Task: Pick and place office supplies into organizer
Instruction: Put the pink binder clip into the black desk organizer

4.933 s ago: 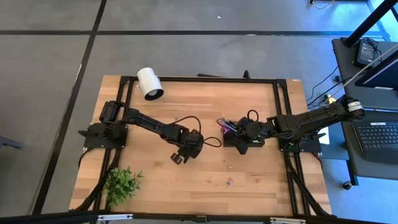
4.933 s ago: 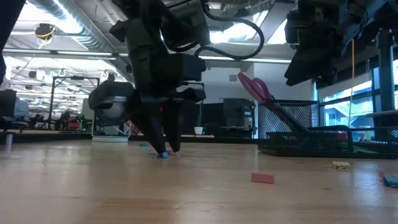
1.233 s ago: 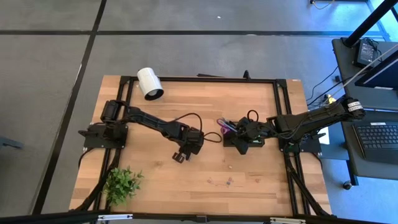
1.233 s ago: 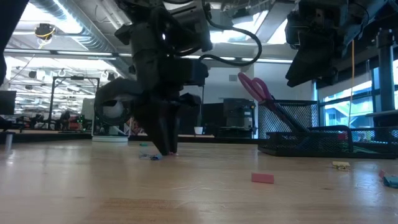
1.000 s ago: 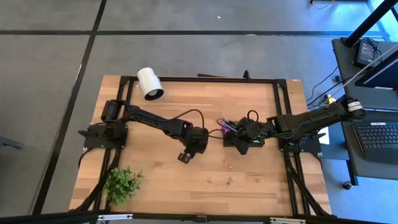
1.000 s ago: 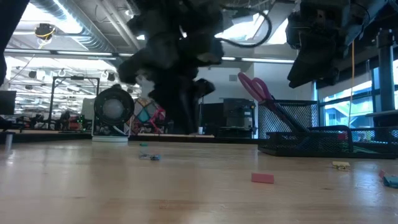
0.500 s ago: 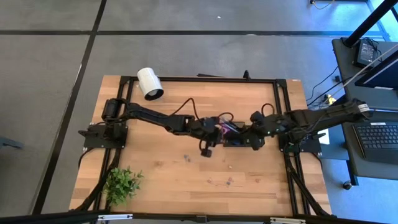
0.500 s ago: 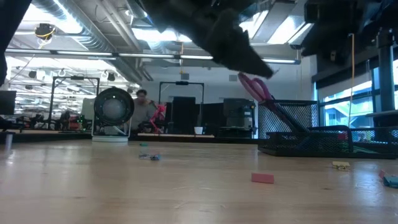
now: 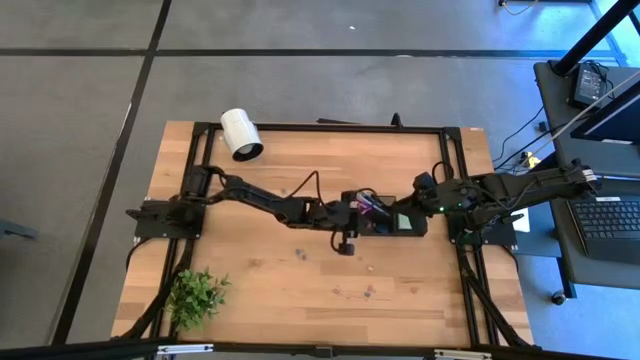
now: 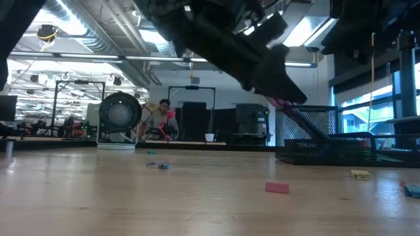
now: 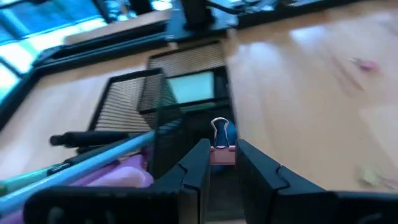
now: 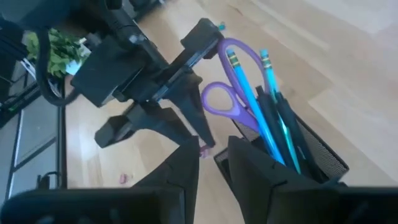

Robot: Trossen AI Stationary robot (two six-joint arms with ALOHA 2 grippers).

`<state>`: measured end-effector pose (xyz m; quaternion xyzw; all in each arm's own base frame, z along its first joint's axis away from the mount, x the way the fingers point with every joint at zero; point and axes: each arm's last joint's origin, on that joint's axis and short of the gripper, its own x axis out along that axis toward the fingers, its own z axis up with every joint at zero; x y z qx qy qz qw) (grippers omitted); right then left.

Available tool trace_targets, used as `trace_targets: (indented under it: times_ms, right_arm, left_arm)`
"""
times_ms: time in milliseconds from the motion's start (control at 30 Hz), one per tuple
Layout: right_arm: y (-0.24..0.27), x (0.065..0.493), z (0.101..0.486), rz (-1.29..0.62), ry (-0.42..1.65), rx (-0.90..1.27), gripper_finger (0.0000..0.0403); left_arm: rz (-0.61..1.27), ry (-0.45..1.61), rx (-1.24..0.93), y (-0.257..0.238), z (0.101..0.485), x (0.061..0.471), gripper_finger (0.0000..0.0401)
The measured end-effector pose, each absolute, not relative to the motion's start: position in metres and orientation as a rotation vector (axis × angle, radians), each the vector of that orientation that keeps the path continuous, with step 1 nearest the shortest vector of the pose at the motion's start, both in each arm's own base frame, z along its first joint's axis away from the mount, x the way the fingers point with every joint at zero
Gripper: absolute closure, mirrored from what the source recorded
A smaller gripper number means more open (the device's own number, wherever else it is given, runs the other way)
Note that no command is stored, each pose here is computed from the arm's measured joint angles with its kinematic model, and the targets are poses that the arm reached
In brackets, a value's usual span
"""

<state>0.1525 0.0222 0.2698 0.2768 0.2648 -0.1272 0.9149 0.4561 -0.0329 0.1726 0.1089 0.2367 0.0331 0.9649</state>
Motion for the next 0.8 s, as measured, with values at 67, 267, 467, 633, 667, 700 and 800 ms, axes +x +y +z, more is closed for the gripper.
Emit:
trace_targets:
  times_ms: [67, 267, 467, 633, 667, 700, 800]
  right_arm:
    - [0.022, 0.152, 0.269, -0.267, 0.559, 0.565, 0.0313]
    - [0.022, 0.150, 0.267, -0.276, 0.582, 0.559, 0.0313]
    - [0.022, 0.150, 0.267, -0.276, 0.582, 0.557, 0.0313]
    - [0.022, 0.150, 0.267, -0.276, 0.582, 0.558, 0.0313]
    - [0.022, 0.150, 0.267, -0.276, 0.582, 0.558, 0.0313]
    - [0.022, 0.150, 0.267, -0.276, 0.582, 0.557, 0.0313]
    - [0.022, 0.150, 0.267, -0.277, 0.582, 0.558, 0.0313]
  left_arm:
    - [0.098, 0.472, 0.206, -0.033, 0.166, 0.459, 0.0340]
    - [0.110, 0.504, 0.191, -0.034, 0.150, 0.461, 0.0340]
    - [0.144, 0.522, 0.204, -0.034, 0.141, 0.461, 0.0340]
    - [0.146, 0.520, 0.195, -0.034, 0.141, 0.461, 0.0340]
    - [0.148, 0.519, 0.185, -0.034, 0.141, 0.461, 0.0340]
    - [0.151, 0.519, 0.177, -0.034, 0.141, 0.461, 0.0340]
    - [0.152, 0.517, 0.164, -0.034, 0.141, 0.461, 0.0340]
